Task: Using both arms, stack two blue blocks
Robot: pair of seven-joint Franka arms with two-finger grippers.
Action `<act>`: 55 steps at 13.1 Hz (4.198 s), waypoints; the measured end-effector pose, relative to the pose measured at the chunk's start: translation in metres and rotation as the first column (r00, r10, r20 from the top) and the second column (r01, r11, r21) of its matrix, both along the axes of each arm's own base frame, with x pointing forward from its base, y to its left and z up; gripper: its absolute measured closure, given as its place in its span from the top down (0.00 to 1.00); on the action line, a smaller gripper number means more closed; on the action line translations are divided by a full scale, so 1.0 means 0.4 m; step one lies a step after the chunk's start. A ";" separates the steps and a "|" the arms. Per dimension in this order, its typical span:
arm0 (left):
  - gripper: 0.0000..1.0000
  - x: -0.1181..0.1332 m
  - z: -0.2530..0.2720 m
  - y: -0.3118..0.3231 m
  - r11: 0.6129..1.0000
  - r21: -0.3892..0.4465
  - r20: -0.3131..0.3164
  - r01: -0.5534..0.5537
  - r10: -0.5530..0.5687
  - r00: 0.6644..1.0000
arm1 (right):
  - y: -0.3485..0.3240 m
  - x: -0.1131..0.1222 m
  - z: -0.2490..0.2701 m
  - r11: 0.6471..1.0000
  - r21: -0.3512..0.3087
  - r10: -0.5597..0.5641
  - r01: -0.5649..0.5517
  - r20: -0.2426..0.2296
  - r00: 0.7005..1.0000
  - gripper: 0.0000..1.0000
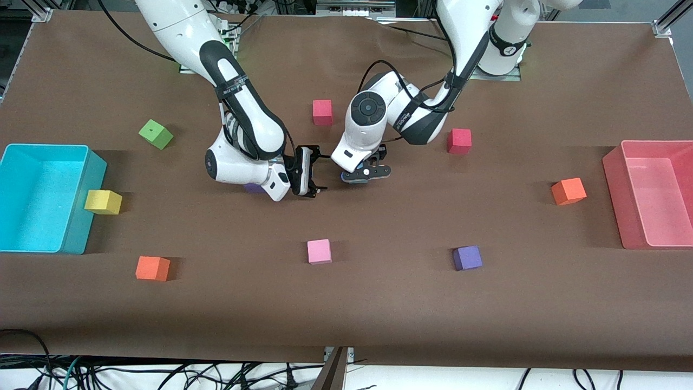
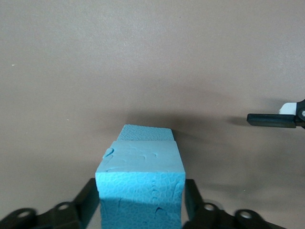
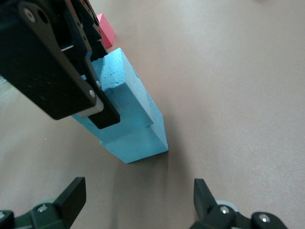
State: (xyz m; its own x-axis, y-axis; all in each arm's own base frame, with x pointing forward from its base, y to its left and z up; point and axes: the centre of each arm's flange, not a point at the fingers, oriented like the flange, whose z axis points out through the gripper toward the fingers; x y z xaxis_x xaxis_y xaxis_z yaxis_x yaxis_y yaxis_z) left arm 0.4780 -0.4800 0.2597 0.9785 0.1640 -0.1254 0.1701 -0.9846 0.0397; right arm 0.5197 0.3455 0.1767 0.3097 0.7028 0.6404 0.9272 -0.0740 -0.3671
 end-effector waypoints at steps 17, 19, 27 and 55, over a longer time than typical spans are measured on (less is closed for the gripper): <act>1.00 0.151 0.771 1.009 0.988 0.036 0.045 0.150 -0.151 0.987 | -0.006 0.016 0.012 1.000 0.009 -0.005 0.005 0.006 1.000 1.00; 1.00 0.127 0.776 1.046 0.984 0.063 0.043 0.169 -0.172 0.984 | -0.027 0.034 0.027 1.000 0.021 -0.003 0.003 -0.010 1.000 1.00; 1.00 0.110 0.785 1.043 0.983 0.067 0.029 0.171 -0.173 0.985 | -0.363 0.208 0.381 0.951 -0.185 0.187 -0.247 -0.291 0.938 1.00; 1.00 0.196 0.806 1.118 0.996 0.035 0.062 0.079 -0.081 0.995 | -0.914 0.096 1.046 0.009 -0.765 -0.945 0.644 0.204 0.256 1.00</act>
State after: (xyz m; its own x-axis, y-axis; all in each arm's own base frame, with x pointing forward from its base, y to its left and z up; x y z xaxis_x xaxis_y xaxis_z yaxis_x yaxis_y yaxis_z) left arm 0.5563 -0.0329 0.5822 0.9945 0.0874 -0.0583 0.0885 -0.9960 0.0157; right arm 0.5580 -0.0199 0.5951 0.9935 -0.0770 -0.0834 -0.0755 -0.9969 0.0213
